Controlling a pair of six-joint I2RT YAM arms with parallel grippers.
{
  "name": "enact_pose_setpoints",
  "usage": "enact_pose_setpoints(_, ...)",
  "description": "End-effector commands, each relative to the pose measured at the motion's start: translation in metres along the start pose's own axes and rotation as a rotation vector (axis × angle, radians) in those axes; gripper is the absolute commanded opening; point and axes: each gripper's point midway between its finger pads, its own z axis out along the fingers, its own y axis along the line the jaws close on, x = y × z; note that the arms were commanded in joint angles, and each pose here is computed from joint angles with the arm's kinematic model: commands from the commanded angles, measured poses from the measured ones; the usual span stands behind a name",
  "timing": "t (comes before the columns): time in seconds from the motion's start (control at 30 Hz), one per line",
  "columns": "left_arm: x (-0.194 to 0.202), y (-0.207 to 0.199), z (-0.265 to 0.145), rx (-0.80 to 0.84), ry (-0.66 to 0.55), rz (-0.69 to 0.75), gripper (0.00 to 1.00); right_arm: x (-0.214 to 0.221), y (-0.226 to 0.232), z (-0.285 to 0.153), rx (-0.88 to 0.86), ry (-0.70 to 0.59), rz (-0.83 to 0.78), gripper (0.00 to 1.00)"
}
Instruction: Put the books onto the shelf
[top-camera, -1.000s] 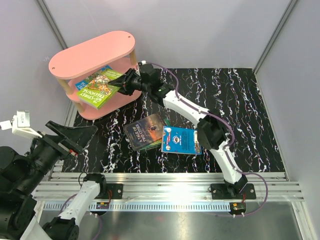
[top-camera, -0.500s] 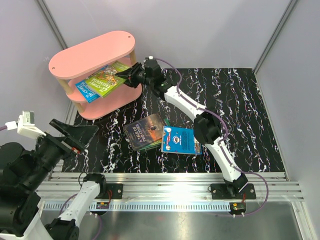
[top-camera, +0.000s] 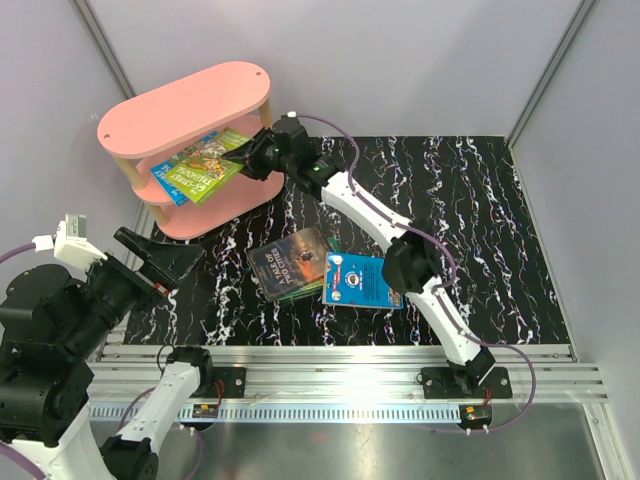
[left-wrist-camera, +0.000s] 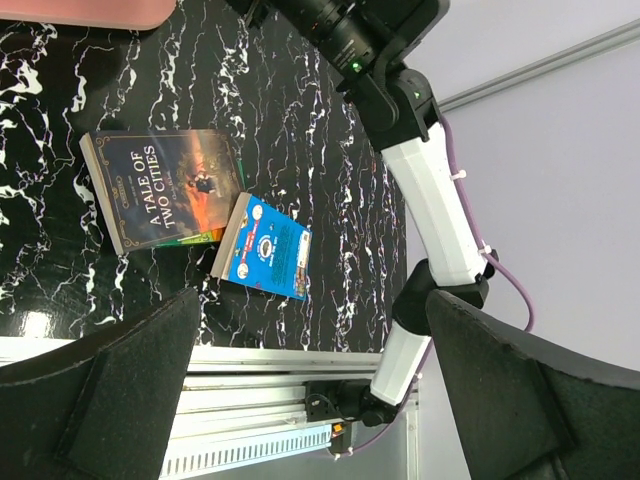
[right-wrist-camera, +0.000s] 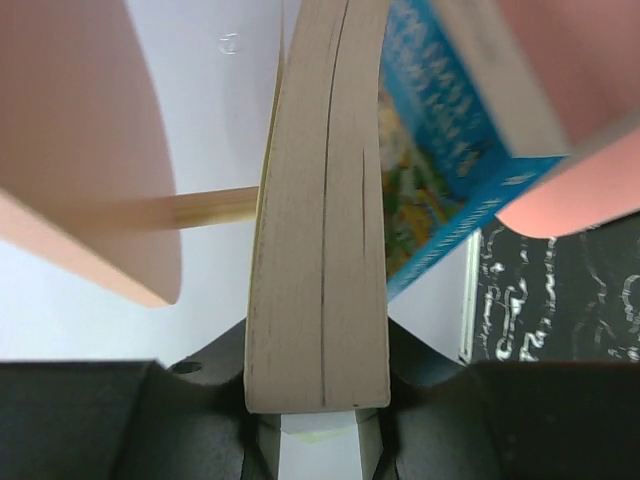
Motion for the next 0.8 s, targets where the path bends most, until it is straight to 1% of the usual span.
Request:
enact_pose_setpoints(0.0, -0.009, -0.011, 0.005, 0.038, -0.024, 0.005, 0.99, 0.002, 0.062, -0.009, -0.148, -0.056, -0.001, 0.0)
enact_pose_setpoints(0.13, -0.008, -0.008, 0.003, 0.024, -0.022, 0.003, 0.99, 0.002, 0.071, -0.008, -0.176, -0.098, -0.002, 0.0)
enact_pose_setpoints(0.2, -0.007, -0.007, 0.002, 0.02, -0.02, 0.007, 0.99, 0.001, 0.073, -0.006, -0.183, -0.117, 0.003, 0.05)
enact_pose_setpoints(0.33, -0.006, -0.005, -0.001, 0.006, -0.018, 0.018, 0.99, -0.004, 0.067, -0.001, -0.177, -0.153, 0.022, 0.12)
enact_pose_setpoints(0.4, -0.006, -0.004, -0.002, 0.004, -0.016, 0.022, 0.99, -0.007, 0.065, 0.002, -0.181, -0.173, 0.033, 0.14)
enact_pose_setpoints(0.43, -0.006, -0.004, -0.002, 0.003, -0.014, 0.023, 0.99, -0.012, 0.065, 0.003, -0.184, -0.199, 0.039, 0.14)
enact_pose_setpoints(0.5, -0.007, -0.007, -0.002, 0.011, -0.012, 0.024, 0.99, -0.015, 0.064, 0.007, -0.192, -0.211, 0.057, 0.13)
enact_pose_setpoints(0.53, -0.007, -0.008, -0.003, 0.012, -0.013, 0.026, 0.99, -0.021, 0.065, 0.008, -0.194, -0.242, 0.066, 0.14)
enact_pose_setpoints(0.63, -0.01, -0.009, -0.006, 0.01, -0.022, 0.035, 0.99, -0.023, 0.069, 0.009, -0.217, -0.263, 0.083, 0.14)
enact_pose_setpoints(0.7, -0.009, -0.009, -0.007, 0.012, -0.022, 0.04, 0.99, -0.02, 0.07, 0.011, -0.231, -0.265, 0.075, 0.16)
enact_pose_setpoints(0.77, -0.009, -0.009, -0.007, 0.015, -0.02, 0.04, 0.99, -0.018, 0.072, 0.013, -0.246, -0.269, 0.074, 0.21)
